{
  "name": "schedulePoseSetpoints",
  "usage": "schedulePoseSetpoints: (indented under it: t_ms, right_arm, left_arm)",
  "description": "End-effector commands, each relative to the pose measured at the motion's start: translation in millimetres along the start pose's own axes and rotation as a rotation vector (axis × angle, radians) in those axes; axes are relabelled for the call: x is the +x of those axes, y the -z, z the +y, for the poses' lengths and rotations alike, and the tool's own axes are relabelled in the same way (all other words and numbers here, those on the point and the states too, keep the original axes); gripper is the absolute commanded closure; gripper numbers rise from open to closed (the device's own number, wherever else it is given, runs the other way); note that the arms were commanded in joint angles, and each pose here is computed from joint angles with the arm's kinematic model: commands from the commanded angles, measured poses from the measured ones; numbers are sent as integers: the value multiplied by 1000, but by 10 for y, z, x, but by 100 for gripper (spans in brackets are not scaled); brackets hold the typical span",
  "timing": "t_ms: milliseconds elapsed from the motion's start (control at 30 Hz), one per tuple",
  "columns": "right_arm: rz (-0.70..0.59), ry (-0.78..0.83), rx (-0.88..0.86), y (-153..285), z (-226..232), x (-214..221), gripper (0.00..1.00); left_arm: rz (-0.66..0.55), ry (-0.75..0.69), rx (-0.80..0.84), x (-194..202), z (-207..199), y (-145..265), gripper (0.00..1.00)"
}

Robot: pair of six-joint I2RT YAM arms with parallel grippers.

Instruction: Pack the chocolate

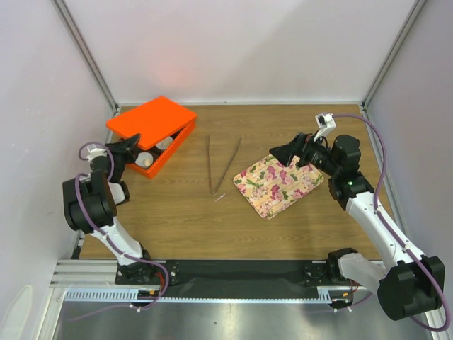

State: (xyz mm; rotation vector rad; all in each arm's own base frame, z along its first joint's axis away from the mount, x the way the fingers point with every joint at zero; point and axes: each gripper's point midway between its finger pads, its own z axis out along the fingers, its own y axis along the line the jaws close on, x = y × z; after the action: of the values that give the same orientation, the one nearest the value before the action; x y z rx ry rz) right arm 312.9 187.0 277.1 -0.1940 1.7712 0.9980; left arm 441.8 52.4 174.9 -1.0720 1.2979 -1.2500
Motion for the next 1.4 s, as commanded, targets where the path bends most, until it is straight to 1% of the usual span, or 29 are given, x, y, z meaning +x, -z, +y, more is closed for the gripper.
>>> schedulePoseSetpoints:
  t_ms: [0, 33, 100, 233, 367, 400, 500, 567, 733, 800, 867, 967, 1067, 1100, 1200, 1233, 1267, 1300, 1367]
  right_arm:
    - [-37, 41, -13, 31, 95, -143, 0]
    - [-35, 38, -12, 29, 91, -136, 0]
    - [-35, 38, -12, 33, 95, -140, 0]
    - [-34, 41, -8, 45, 93, -134, 0]
    - [-31, 40, -8, 55, 102, -126, 0]
    - [-31, 42, -5, 62, 97, -127, 0]
    - [-31, 42, 4, 77, 84, -124, 0]
    - [-33, 45, 5, 85, 88, -125, 0]
    - [-32, 39, 5, 93, 86, -110, 0]
    - [-29, 38, 1, 94, 103, -106, 0]
    - [-29, 41, 1, 101, 106, -107, 0]
    - [-33, 43, 3, 116, 113, -113, 0]
    - [-36, 40, 5, 127, 118, -116, 0]
    - [-34, 39, 4, 128, 119, -111, 0]
    - [-34, 38, 4, 144, 131, -112, 0]
    - [-35, 42, 4, 148, 135, -118, 0]
    - [-38, 43, 4, 160, 145, -125, 0]
    - [-39, 44, 7, 165, 145, -131, 0]
    - [-39, 44, 8, 178, 151, -133, 0]
  left_arm:
    - [-54, -104, 62, -124, -171, 77, 85]
    - [-57, -102, 52, -132, -139, 99, 80]
    - [-56, -111, 33, -126, -102, 108, 77]
    - [-60, -119, -5, -139, -19, 127, 67]
    - [-70, -124, -35, -161, 52, 156, 62]
    - [-69, -128, -50, -157, 77, 165, 59]
    - [-75, -148, -69, -179, 101, 181, 55]
    - [-78, -155, -96, -189, 137, 193, 49]
    - [-90, -166, -155, -203, 201, 255, 43]
    - [-94, -182, -171, -220, 211, 267, 43]
    - [-94, -194, -205, -241, 223, 280, 38]
    - [-106, -208, -237, -278, 215, 287, 35]
    - [-113, -210, -314, -302, 278, 334, 30]
    - [-123, -215, -351, -317, 308, 365, 26]
    - [-154, -246, -411, -396, 325, 407, 22]
    - [-151, -233, -474, -404, 373, 456, 21]
    - [-154, -248, -501, -420, 389, 476, 20]
    - [-183, -250, -540, -478, 420, 515, 18]
    - [-192, -237, -611, -494, 467, 600, 15]
